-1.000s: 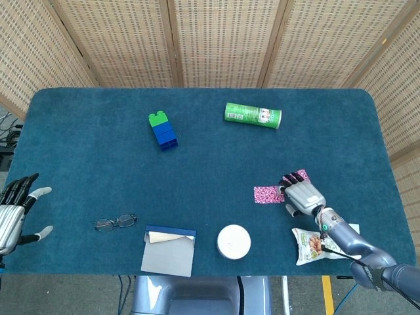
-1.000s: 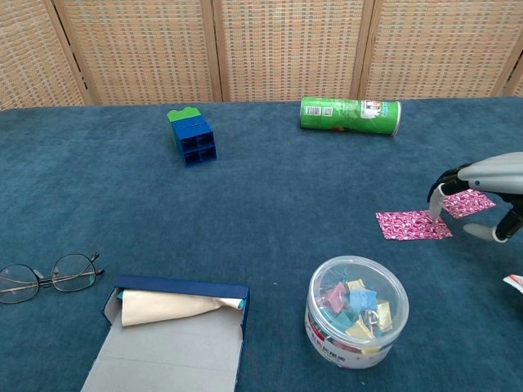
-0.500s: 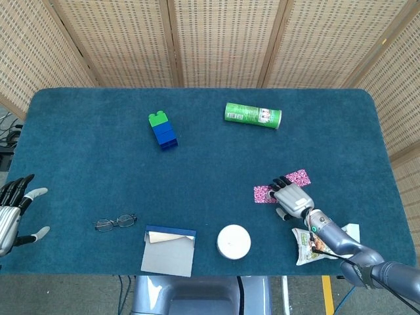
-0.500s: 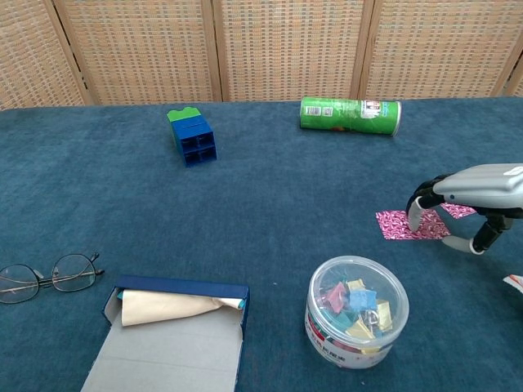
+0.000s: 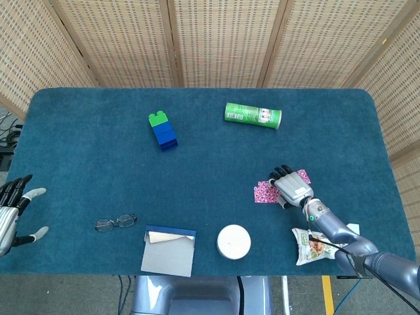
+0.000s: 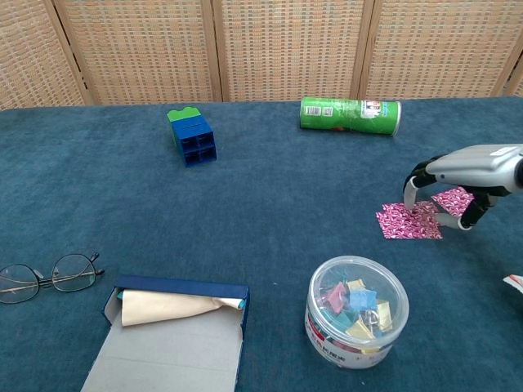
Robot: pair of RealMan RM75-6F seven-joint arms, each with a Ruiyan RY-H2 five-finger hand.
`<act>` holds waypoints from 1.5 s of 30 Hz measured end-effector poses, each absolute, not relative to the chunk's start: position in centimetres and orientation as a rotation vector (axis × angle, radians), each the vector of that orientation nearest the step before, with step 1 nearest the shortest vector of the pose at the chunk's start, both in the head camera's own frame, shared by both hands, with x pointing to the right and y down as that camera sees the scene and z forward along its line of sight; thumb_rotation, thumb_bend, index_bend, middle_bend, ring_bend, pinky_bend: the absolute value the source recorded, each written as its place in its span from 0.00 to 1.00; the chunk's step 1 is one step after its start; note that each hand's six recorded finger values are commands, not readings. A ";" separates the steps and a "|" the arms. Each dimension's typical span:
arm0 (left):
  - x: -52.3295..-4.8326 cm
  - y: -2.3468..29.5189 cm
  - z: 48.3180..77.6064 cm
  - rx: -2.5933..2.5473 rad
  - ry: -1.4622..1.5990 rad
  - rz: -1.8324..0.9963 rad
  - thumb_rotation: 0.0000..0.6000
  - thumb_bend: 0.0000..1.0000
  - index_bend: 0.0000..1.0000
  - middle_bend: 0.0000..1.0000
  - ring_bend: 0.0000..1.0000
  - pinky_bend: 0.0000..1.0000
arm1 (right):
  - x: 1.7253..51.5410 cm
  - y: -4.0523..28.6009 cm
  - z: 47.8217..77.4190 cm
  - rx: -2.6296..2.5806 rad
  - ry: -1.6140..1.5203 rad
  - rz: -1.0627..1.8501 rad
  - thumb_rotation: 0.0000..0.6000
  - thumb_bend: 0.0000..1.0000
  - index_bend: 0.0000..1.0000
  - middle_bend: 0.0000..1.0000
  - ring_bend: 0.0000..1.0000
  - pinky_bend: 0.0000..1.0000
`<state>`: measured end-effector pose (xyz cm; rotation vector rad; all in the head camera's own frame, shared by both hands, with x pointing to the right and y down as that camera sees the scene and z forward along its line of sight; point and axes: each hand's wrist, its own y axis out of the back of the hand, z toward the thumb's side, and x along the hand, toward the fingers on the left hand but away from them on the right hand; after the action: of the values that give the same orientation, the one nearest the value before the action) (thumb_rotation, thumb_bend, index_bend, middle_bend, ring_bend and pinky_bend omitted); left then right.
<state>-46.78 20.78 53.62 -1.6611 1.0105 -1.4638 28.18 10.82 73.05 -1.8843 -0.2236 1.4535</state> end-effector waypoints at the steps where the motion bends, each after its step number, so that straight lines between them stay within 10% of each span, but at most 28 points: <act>1: -46.8 20.8 53.6 -1.661 1.011 -1.465 1.00 0.18 0.22 0.03 0.00 0.04 | 28.1 10.6 73.1 -1.881 -0.224 1.454 1.00 0.57 0.28 0.17 0.00 0.00; 45: -46.8 21.2 53.6 -1.662 1.005 -1.470 1.00 0.18 0.22 0.03 0.00 0.04 | 29.1 12.4 73.0 -1.860 -0.207 1.466 1.00 0.57 0.28 0.17 0.00 0.00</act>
<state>-46.76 21.20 53.62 -1.6616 1.0053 -1.4705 29.12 12.39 72.98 -1.8601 -0.2071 1.4656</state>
